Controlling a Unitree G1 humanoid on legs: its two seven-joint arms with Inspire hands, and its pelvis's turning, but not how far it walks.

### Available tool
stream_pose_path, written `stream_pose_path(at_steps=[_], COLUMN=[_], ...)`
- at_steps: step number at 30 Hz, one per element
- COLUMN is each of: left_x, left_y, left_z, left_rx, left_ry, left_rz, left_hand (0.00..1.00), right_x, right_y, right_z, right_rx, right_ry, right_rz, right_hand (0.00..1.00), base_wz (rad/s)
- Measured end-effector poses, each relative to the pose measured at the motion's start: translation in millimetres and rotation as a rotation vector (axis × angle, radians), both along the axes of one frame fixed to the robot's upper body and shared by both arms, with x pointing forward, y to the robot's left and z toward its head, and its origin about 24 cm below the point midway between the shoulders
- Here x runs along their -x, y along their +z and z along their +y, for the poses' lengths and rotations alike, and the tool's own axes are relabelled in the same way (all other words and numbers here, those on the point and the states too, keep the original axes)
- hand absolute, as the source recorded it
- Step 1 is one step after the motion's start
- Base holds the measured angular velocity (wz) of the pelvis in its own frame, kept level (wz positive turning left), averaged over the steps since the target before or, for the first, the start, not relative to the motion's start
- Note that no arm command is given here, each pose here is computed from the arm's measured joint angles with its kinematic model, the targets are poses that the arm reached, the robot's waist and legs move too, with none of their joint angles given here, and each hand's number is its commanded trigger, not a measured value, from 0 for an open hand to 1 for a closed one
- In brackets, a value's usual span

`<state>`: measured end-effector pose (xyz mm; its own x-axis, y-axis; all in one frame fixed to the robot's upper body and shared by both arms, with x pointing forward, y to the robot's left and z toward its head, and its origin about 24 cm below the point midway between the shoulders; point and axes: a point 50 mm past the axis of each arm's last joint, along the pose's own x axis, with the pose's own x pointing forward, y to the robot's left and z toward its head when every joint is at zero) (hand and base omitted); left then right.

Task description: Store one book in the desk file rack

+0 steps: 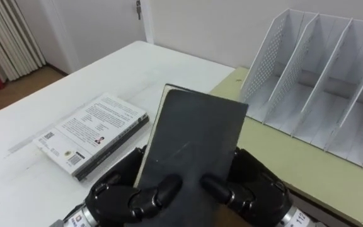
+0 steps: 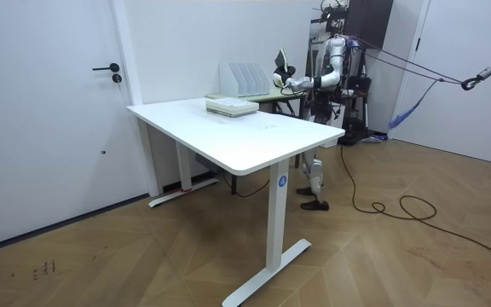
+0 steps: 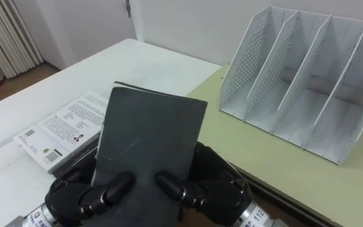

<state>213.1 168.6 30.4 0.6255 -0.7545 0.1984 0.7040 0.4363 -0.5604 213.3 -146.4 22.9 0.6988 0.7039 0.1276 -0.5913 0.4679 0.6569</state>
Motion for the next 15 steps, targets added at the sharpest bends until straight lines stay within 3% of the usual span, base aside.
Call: stream_pose_path(at_steps=[9,11,13,14,15], left_x=[2,2,2,2,2], left_y=[-12,-13,-14,-14,-14], left_z=[4.2,3.8,4.6,4.9,5.2], left_rx=[-0.01,-0.01,-0.012,-0.013,-0.014], left_ry=[0.005,0.003,0.006,0.006,0.007], left_rz=[0.071,0.077,0.079,0.08,0.083], left_hand=[1.0,0.71,0.07,0.0,0.0], right_x=[2,2,2,3,3], right_y=[-2,-2,-2,-2,-2], right_z=[1,2,3,4,4], right_rx=[0.036,0.03,0.027,0.026,0.025], right_ry=[0.019,0.024,0.032,0.035,0.038], right_rz=[0.007,0.008,0.009,0.008,0.008], right_hand=[1.0,1.0,1.0,1.0,1.0], base_wz=[0.0,0.0,0.0,0.0,0.0])
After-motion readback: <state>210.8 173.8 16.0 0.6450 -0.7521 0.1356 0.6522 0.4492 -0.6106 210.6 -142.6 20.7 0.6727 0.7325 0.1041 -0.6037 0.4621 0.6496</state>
